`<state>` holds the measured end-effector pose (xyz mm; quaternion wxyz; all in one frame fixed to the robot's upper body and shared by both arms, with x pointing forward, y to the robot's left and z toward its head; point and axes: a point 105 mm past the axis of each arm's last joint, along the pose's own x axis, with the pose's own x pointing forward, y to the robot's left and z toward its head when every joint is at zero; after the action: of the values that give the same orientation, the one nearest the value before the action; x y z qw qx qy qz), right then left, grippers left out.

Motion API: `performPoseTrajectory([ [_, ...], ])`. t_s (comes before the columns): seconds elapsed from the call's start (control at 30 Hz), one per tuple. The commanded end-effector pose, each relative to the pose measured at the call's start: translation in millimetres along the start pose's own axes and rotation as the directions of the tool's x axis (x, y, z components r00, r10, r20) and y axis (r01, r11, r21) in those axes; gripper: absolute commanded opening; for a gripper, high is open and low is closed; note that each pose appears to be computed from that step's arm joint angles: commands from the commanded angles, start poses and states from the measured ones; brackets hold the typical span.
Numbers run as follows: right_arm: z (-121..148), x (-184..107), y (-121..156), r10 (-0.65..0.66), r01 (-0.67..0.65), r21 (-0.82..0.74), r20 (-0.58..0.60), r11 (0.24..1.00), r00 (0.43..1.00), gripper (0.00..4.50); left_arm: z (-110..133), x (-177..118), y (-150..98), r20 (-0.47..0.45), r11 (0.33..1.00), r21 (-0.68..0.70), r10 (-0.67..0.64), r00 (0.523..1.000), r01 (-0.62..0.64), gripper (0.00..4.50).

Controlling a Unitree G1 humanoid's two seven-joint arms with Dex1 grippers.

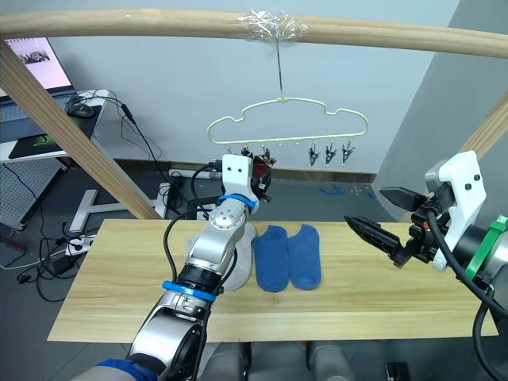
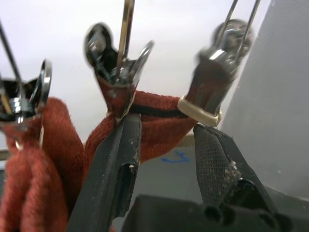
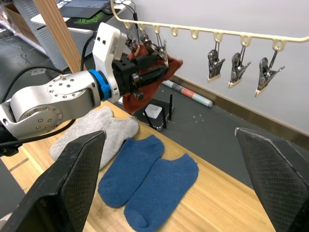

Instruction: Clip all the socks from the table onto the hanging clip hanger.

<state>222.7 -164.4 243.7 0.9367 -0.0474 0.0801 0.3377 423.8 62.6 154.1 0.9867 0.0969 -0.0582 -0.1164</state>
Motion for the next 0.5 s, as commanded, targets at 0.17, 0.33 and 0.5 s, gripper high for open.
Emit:
performPoseTrajectory([
  [0.17,12.2,-5.1,3.4,-0.005,0.006,-0.031,0.044,0.999,0.999,4.5,38.1,-4.4,-6.8,0.187,0.997,-0.064,-0.04,0.981,0.053,1.96],
  [0.33,12.4,-5.0,3.8,-0.002,0.004,-0.029,0.043,1.0,0.999,4.5,51.4,-7.0,-8.2,0.238,0.993,-0.103,-0.031,0.971,0.057,1.96],
  [0.5,12.0,-5.0,4.5,0.0,0.001,-0.026,0.039,1.0,0.999,4.5,50.4,-8.6,-9.6,0.231,0.992,-0.115,-0.029,0.973,0.057,1.96],
])
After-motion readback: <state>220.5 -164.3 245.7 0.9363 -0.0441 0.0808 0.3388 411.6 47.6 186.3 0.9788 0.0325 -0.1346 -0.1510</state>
